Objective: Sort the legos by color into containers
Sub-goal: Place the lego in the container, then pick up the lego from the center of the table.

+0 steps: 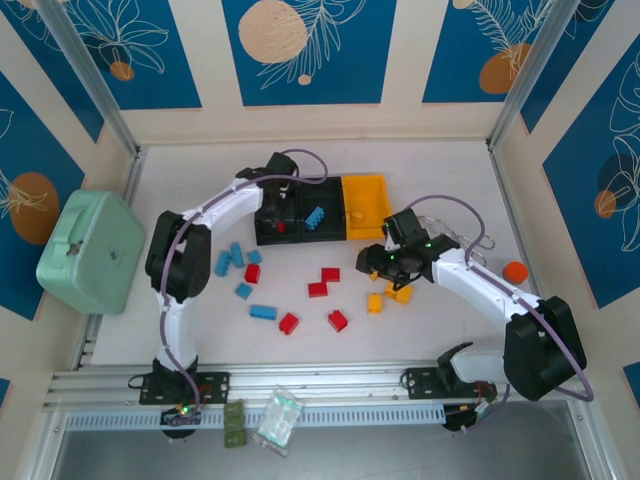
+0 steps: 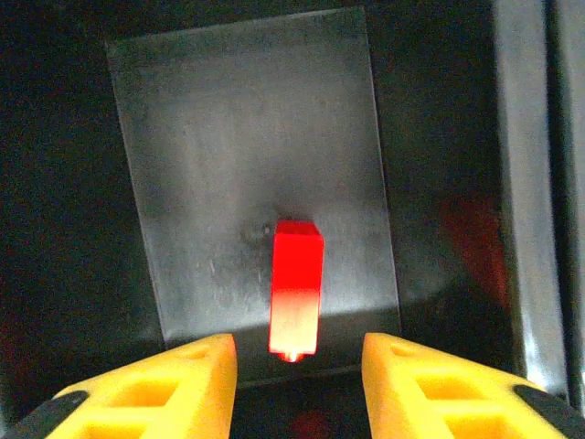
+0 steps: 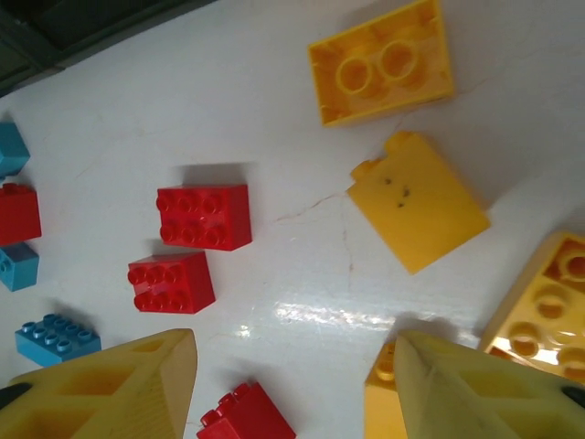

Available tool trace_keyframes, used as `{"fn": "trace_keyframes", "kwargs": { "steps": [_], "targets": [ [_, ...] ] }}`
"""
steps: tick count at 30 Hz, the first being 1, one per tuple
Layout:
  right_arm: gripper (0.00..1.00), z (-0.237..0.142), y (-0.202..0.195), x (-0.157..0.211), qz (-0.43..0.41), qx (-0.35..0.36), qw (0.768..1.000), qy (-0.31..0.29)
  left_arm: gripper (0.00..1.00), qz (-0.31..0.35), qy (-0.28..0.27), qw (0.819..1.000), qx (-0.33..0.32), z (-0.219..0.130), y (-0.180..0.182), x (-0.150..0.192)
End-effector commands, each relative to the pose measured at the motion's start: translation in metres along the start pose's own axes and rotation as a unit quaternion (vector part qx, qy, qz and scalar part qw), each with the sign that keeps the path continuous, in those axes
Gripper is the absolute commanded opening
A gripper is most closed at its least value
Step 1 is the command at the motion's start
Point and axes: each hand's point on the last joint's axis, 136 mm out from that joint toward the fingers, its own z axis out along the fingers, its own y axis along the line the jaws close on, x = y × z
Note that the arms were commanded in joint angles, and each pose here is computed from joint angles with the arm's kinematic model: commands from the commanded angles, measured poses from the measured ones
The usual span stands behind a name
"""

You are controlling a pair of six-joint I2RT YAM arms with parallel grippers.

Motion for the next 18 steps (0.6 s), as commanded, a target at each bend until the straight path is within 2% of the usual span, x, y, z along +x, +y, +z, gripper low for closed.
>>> {"fn": "trace_keyframes", "kwargs": {
  "steps": [1, 8, 13, 18],
  "targets": [
    [0.6, -0.017, -0.004, -0.012, -0.002, 0.01, 1.0, -0.015, 0.42, -0.006, -0.036, 0.998, 0.052, -0.043, -0.011, -0.007],
    [0.61, -0.01, -0.015, -0.024, -0.029, 0.034, 0.999, 0.014, 0.47, 0.004, -0.036, 0.987, 0.155, -0.076, -0.039, 0.033],
    [0.69, 0.008, -0.014, -0.034, -0.067, 0.026, 0.997, 0.009, 0.48, -0.007, -0.023, 0.975, 0.221, -0.084, -0.055, 0.073],
    [0.7, 0.027, -0.02, -0.04, -0.079, 0.04, 0.996, 0.018, 0.5, -0.034, -0.034, 0.968, 0.246, -0.09, -0.054, 0.095]
  ]
}}
